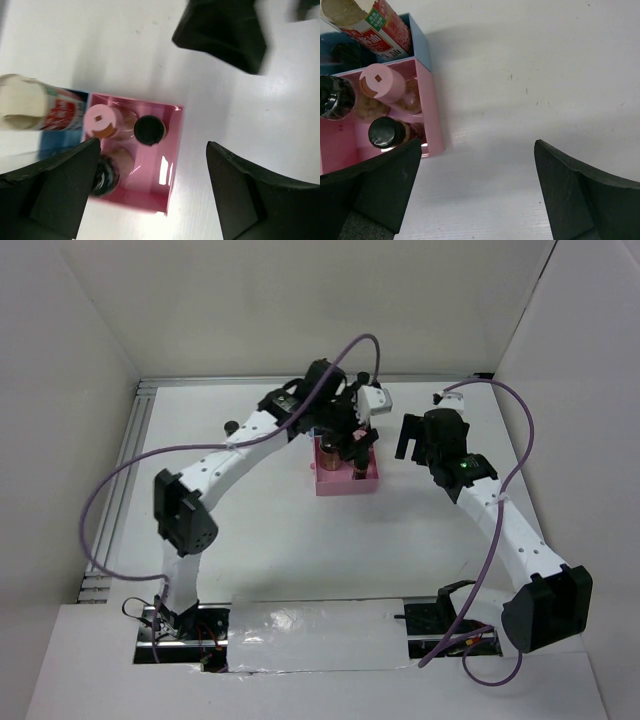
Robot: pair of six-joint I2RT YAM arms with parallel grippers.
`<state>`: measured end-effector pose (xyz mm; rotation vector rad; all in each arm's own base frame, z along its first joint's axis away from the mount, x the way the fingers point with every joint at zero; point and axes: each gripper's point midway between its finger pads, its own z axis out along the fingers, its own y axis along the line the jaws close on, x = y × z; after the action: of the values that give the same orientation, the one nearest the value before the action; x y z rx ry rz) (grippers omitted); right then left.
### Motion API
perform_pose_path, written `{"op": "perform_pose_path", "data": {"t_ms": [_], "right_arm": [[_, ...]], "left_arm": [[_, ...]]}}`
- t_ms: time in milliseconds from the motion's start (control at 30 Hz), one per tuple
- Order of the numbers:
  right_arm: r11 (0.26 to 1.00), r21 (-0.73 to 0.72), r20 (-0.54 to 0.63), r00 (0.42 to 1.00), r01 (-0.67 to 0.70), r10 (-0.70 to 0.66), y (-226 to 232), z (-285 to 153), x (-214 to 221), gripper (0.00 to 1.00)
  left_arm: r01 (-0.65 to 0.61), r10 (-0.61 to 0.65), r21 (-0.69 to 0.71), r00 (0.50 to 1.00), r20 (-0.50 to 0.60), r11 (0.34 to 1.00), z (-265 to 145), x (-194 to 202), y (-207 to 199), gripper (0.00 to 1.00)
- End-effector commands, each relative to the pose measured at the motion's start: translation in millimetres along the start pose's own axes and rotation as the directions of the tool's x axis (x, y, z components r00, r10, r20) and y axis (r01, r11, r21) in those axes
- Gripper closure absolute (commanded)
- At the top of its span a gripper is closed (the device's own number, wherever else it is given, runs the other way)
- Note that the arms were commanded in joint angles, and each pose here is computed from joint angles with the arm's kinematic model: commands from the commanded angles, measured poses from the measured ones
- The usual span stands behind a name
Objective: Organize the condiment bottles
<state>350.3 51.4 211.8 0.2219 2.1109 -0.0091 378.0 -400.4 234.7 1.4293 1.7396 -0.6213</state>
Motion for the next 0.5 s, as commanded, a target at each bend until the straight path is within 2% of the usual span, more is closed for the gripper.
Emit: {"op": "perform_pose_path", "data": {"t_ms": [0,67,100,133,167,200,233,267,300,333,433,467], "right_arm": [[1.000,-0.002,0.042,0.999,-0.025,0.025,-2,-8,-15,0.00],[1.000,-0.002,0.042,0.999,-0.029,0.029,-2,-5,-13,0.00],[1.000,-0.006,0.034,0.999,-0.028,0.028,-1,-3,-11,0.00],[0.999,-0.027,0.024,0.999,-0.027,0.028,3,-1,-8,0.01],[0.998,-0.048,0.026,0.999,-0.031,0.032,9,4,-10,0.02],[0.999,-0.046,0.020,0.999,-0.029,0.029,9,6,-8,0.02],[0.998,-0.054,0.015,0.999,-0.028,0.029,12,9,-8,0.02],[0.997,-0.062,0.022,0.999,-0.035,0.036,15,10,-11,0.02],[0.998,-0.061,0.014,0.999,-0.034,0.035,17,15,-10,0.02],[0.997,-0.072,0.008,0.999,-0.033,0.034,20,17,-10,0.02],[0.997,-0.079,0.005,1.000,-0.028,0.028,24,23,-12,0.01],[0.997,-0.078,0.003,1.000,-0.027,0.028,25,24,-13,0.00]], "left_arm": [[0.003,0.006,-0.076,0.992,0.122,0.997,-105,-46,-3,0.01],[0.153,-0.144,-0.085,0.985,0.099,0.985,-127,-25,5,0.07],[0.230,-0.215,-0.147,0.971,0.108,0.962,-156,-9,26,0.17],[0.330,-0.321,-0.159,0.944,0.081,0.931,-156,20,29,0.19],[0.411,-0.402,-0.227,0.912,0.086,0.883,-174,52,46,0.22],[0.431,-0.418,-0.282,0.902,0.110,0.857,-191,55,57,0.22],[0.462,-0.454,-0.317,0.885,0.101,0.828,-189,82,66,0.20],[0.487,-0.477,-0.391,0.869,0.129,0.781,-210,100,84,0.17],[0.495,-0.487,-0.431,0.862,0.137,0.755,-216,114,95,0.06],[0.501,-0.492,-0.467,0.857,0.152,0.729,-216,131,107,0.01],[0.525,-0.517,-0.559,0.835,0.191,0.641,-232,169,145,0.01],[0.549,-0.554,-0.570,0.811,0.187,0.612,-230,189,157,0.01]]}}
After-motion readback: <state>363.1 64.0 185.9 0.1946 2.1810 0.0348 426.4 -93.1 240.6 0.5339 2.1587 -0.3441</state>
